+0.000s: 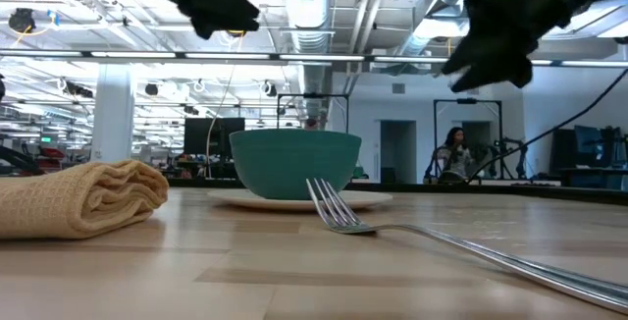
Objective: Set table place
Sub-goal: Move the fork from bottom to the right of the plate on the table
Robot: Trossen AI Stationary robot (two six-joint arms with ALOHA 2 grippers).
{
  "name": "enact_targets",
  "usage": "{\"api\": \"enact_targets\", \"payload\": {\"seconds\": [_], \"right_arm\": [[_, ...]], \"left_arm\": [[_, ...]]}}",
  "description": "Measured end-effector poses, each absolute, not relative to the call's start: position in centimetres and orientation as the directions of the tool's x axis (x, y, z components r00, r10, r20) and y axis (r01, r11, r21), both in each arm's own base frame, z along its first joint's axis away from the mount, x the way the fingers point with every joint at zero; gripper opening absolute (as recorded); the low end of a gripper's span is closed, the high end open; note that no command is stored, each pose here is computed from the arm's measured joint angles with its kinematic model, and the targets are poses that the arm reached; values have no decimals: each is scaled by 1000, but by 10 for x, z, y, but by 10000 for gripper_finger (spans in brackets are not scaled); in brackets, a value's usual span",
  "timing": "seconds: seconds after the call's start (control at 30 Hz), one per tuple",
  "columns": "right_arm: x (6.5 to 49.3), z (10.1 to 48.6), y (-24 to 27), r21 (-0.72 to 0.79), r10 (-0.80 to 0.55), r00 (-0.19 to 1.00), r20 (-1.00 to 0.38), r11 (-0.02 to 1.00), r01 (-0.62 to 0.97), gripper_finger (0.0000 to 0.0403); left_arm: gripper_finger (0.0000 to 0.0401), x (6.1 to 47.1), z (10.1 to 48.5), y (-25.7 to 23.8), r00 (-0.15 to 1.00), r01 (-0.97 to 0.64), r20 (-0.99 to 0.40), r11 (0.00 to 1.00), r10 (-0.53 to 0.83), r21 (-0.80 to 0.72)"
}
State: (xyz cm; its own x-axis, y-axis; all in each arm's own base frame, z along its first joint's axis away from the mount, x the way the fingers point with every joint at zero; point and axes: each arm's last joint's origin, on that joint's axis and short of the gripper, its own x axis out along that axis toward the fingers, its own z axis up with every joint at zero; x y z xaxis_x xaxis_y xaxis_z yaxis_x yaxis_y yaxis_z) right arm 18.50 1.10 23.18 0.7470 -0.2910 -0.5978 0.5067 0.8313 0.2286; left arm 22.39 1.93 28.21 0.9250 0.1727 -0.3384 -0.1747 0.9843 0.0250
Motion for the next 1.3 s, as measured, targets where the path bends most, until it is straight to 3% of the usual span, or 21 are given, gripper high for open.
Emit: {"api": "enact_targets", "payload": {"seconds": [0.13, 0.3, 0.73, 1.3], "right_arm": [[204, 242, 28, 216, -236, 766, -598, 872, 438, 260], [240, 251, 53, 177, -198, 724, -660, 897, 406, 260], [307, 247, 134, 119, -163, 468, -868, 849, 515, 260], [349, 246, 199, 183, -105, 439, -892, 806, 564, 260]], "left_arm": [[169, 209, 270, 14, 940, -188, -286, 982, 187, 26], [169, 200, 251, 11, 922, -204, -338, 979, 186, -17], [169, 194, 222, 4, 898, -184, -408, 983, 163, -12], [169, 193, 221, -17, 909, -66, -412, 998, 65, 11]]}}
